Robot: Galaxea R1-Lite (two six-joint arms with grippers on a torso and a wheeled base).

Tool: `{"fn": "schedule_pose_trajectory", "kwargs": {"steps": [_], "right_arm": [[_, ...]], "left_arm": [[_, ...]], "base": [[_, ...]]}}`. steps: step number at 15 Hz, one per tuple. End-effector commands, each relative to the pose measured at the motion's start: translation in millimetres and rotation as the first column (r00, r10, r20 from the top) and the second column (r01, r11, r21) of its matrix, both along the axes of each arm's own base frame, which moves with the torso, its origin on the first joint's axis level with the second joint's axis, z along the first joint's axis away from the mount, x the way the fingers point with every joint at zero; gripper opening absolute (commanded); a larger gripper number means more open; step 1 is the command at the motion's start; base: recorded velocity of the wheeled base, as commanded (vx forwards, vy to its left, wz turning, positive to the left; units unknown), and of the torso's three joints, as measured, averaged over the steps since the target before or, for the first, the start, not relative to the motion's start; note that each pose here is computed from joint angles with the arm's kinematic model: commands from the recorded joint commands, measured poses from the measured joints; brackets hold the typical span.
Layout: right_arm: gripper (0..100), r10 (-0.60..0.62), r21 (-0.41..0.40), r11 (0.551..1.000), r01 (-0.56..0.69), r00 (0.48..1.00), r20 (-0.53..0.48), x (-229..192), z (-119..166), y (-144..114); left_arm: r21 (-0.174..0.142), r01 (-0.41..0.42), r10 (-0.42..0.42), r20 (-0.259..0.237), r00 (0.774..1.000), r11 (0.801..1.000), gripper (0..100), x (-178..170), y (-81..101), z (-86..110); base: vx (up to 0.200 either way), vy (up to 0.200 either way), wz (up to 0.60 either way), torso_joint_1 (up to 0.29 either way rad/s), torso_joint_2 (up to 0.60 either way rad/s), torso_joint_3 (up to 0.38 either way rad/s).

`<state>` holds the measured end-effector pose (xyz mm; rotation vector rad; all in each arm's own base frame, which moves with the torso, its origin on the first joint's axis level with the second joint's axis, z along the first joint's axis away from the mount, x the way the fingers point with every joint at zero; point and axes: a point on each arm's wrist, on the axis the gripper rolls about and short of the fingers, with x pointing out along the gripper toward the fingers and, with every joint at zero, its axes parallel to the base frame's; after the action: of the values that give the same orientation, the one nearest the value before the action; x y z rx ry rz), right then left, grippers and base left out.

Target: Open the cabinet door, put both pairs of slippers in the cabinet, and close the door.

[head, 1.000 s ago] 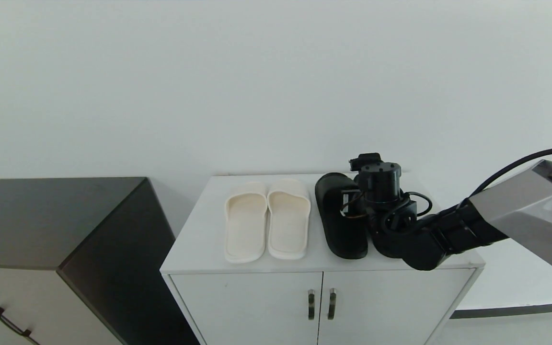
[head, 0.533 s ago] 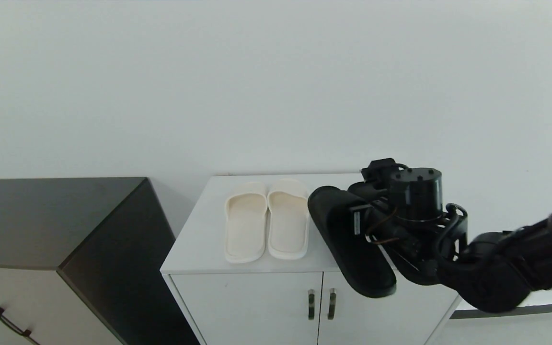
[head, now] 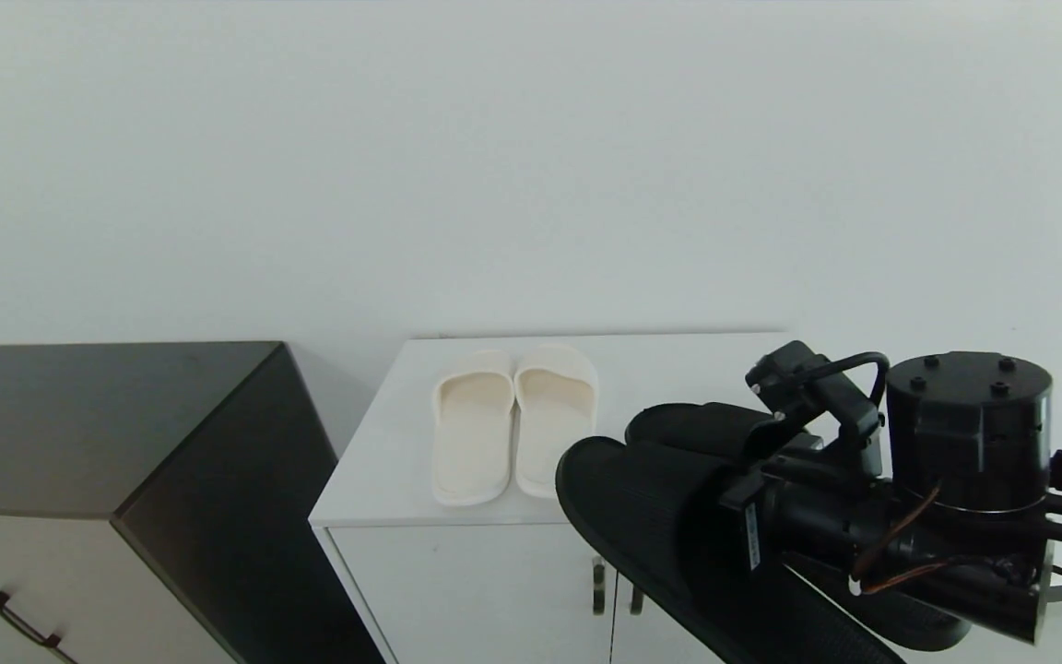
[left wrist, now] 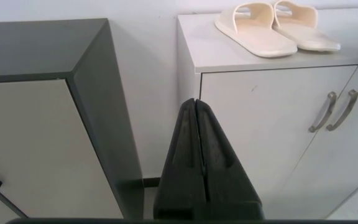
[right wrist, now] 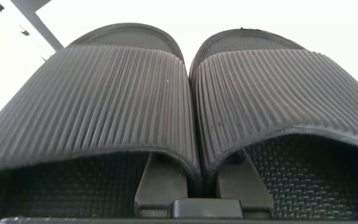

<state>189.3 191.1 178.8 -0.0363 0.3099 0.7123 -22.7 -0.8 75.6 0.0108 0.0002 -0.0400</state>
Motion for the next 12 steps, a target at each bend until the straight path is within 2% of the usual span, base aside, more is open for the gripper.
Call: {"fn": "schedule_pose_trajectory", "kwargs": {"steps": [1, 2, 12], "right_arm": [[0, 0.008, 0.014, 1.000, -0.009, 1.000, 0.011, -3.5, 4.5, -2.6], [0, 0.023, 0.015, 1.000, -0.023, 1.000, 0.006, -3.9, 3.9, -2.5], [0, 0.039, -0.002, 0.999, -0.039, 0.999, -0.020, -4.0, -4.2, -3.1]], "left_arm": [[-0.003, 0.000, 0.000, 0.000, 1.000, 1.000, 0, 0.0, 0.0, 0.0], [-0.008, -0.002, 0.002, 0.000, 1.000, 1.000, 0, 0.0, 0.0, 0.0], [-0.017, -0.003, 0.003, 0.000, 1.000, 1.000, 0, 0.0, 0.1, 0.0]], "base": [[0.000, 0.000, 0.00, 0.000, 0.00, 0.000], [0.000, 0.000, 0.00, 0.000, 0.00, 0.000], [-0.200, 0.000, 0.00, 0.001, 0.00, 0.003]]}}
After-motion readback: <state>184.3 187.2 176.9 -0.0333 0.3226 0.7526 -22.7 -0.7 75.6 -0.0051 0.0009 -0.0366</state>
